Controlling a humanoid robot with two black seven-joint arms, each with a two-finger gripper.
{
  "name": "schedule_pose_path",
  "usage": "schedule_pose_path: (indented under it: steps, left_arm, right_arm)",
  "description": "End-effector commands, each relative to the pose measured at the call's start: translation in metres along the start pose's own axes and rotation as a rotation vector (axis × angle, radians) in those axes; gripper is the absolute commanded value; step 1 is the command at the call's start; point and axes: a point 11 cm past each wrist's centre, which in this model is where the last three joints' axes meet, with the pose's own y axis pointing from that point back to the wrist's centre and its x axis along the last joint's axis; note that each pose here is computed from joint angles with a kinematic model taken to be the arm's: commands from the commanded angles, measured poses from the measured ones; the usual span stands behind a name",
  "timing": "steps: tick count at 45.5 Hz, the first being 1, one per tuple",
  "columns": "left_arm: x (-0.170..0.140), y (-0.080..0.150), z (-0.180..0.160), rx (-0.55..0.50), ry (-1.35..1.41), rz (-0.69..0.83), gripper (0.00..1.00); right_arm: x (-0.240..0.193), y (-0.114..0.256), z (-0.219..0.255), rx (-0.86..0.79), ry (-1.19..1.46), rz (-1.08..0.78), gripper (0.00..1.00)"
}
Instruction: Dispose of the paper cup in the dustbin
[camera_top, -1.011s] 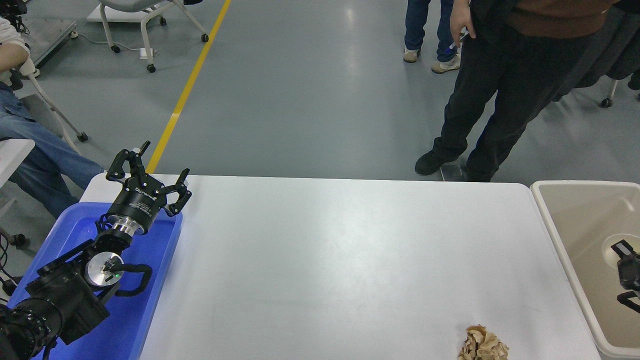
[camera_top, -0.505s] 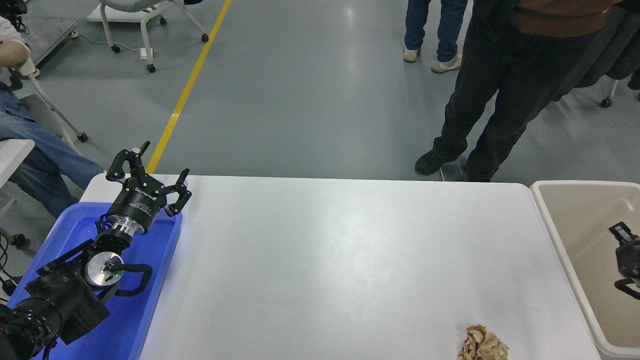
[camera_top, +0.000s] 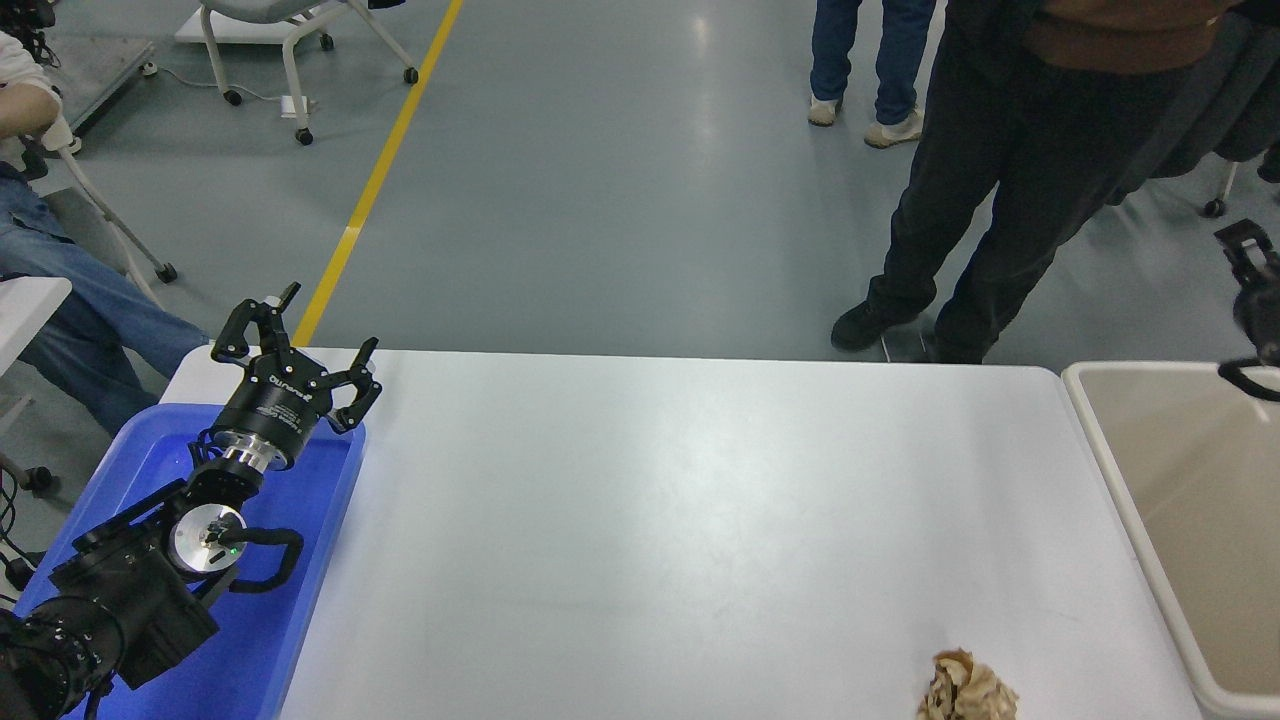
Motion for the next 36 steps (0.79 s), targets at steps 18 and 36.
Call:
schedule_pose_path:
  steps: [18,36]
  left_arm:
    - [0.0,0.0,0.0,0.0,-0.001,0.0,1.0]
    - [0.0,0.0,0.0,-0.001,0.0,0.0,1.0]
  right_arm:
    - [-0.052,0.039,-0.148,0.347,-0.706,-0.349,0.99]
    - [-0.07,0.038,-0.125,0.44,-0.889,-0.37,0.99]
